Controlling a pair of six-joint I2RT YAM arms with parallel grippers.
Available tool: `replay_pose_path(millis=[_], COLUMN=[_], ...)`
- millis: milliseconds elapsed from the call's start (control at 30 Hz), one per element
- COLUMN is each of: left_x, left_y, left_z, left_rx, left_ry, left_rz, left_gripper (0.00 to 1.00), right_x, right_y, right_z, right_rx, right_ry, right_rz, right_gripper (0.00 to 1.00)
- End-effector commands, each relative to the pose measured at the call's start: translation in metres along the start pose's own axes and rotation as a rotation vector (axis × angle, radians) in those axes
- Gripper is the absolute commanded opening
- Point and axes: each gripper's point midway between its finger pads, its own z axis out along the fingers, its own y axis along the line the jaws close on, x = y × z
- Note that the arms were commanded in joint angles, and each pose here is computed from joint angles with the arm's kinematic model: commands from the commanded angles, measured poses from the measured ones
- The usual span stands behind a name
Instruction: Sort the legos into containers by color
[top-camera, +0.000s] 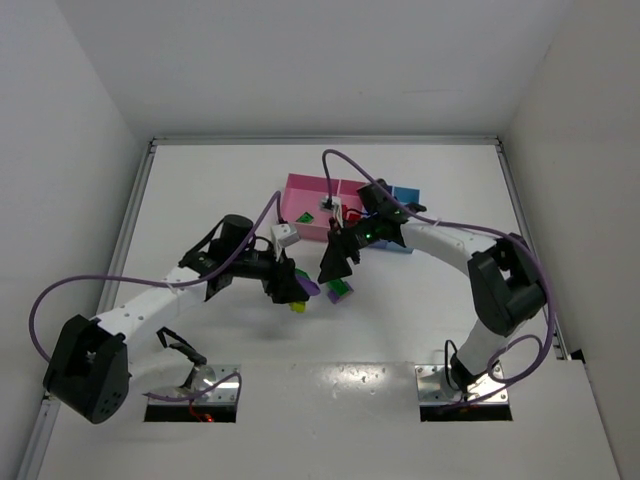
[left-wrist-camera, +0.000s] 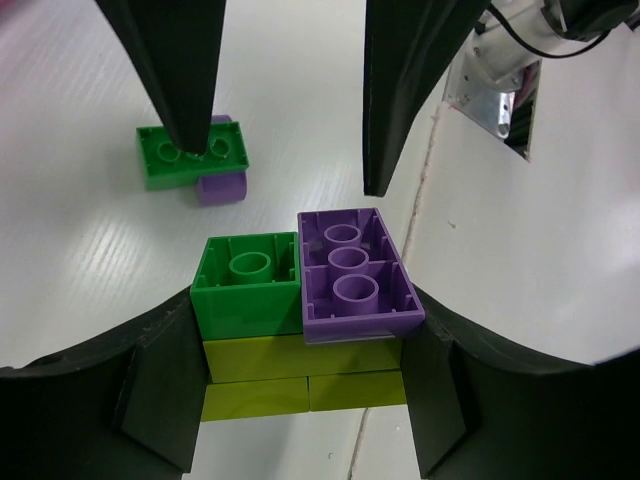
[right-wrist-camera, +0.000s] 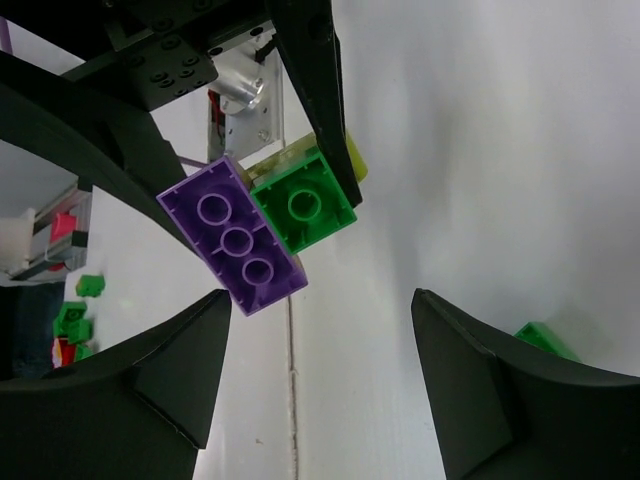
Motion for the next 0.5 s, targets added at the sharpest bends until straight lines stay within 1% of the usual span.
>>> replay_pose_path(millis=[0,200,367,400,467], left_x=[-0.024,-0.025,-0.024,-0.024,-0.023], left_y=[-0.011,-0.012,-0.010,-0.010,-0.010], left_z=[-0.002,-0.001,-0.002,-0.002,-0.003], left_rx=[0.069,0.091,0.098,0.098,0.111], left_ry=[-0.049,-0.043,-0.046,-0.046,-0.044], left_rz=[0.052,0.036,0.022,0.022,0.002], left_gripper=[0.48,0.47,0.47,0.47,0.47], right_x=[-0.017,-0.015,-0.016,-0.010,-0.011], right_y=[0.015,0.029,0.045,0.046,0.049], right_z=[0.002,0.011,0.015,0.018,0.017], right_rx=[-0.025,-0.049,-0.074,-0.082,-0.081], right_ry=[-0.034,-0.012,-0.004,0.010,0.006], right_rz=[-0.165,-0.199,-0.259,-0.254,-0.262], right_gripper=[0.73,0.72,0.71,0.71,0.71])
